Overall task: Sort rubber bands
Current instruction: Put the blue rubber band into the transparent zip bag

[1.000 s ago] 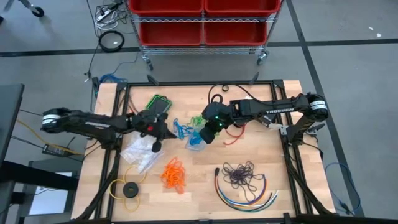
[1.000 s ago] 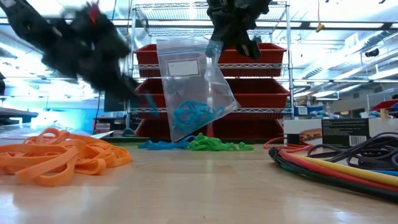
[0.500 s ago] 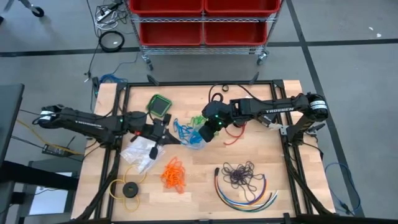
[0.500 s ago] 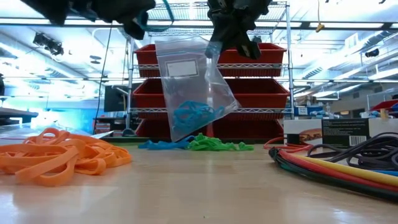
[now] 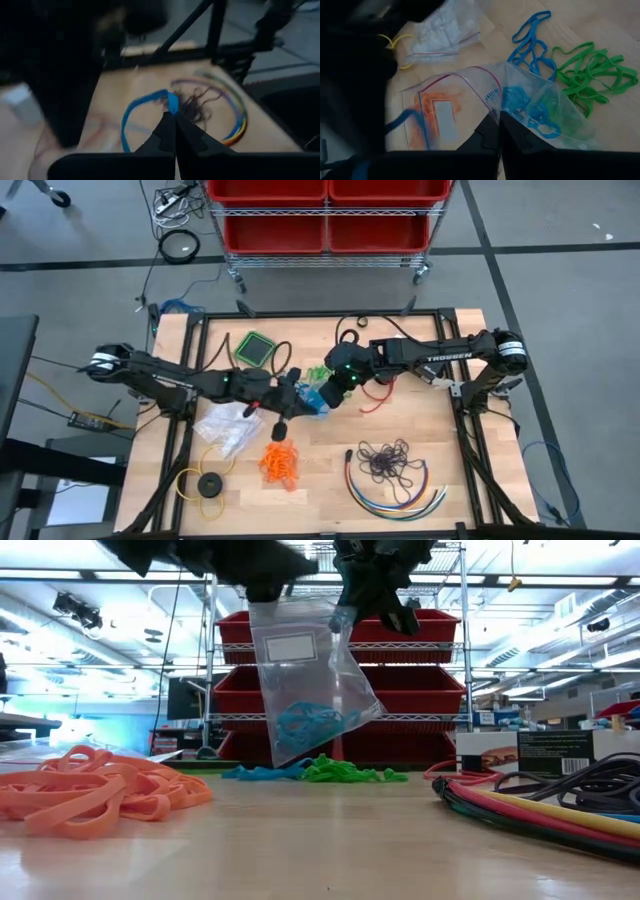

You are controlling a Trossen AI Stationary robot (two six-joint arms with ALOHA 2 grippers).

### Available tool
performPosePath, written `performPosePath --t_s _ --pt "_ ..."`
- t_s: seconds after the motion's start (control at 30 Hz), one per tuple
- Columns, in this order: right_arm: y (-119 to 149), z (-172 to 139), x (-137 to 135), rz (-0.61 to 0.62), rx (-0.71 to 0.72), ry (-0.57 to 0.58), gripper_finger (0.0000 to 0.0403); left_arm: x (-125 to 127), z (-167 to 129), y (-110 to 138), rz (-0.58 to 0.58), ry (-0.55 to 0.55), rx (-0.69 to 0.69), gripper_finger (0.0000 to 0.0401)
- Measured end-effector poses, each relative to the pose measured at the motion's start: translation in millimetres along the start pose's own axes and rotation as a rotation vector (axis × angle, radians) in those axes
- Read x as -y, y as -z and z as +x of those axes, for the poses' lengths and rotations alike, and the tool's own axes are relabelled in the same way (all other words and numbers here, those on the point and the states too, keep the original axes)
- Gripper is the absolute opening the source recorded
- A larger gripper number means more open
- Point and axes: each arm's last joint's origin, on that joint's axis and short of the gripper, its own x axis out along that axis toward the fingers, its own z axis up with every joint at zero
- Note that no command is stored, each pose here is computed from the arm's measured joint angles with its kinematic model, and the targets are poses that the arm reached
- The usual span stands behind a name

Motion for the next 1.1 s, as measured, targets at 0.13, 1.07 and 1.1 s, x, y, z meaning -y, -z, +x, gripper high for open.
performPosePath --t_s 0.13,1.07,1.1 --pt "0.4 0.0 0.2 -0.002 -0.004 0.003 0.0 -7.1 0.2 9.3 -0.047 -0.093 -0.1 0.0002" --pt "1.0 0.0 -0.1 -0.008 -0.006 0.003 0.0 5.3 -13.7 -7.0 0.07 -0.107 -0.111 0.0205" --pt "1.0 0.0 0.0 -0.009 -0.007 0.004 0.0 5.3 -17.2 -10.8 0.083 -0.108 -0.109 0.021"
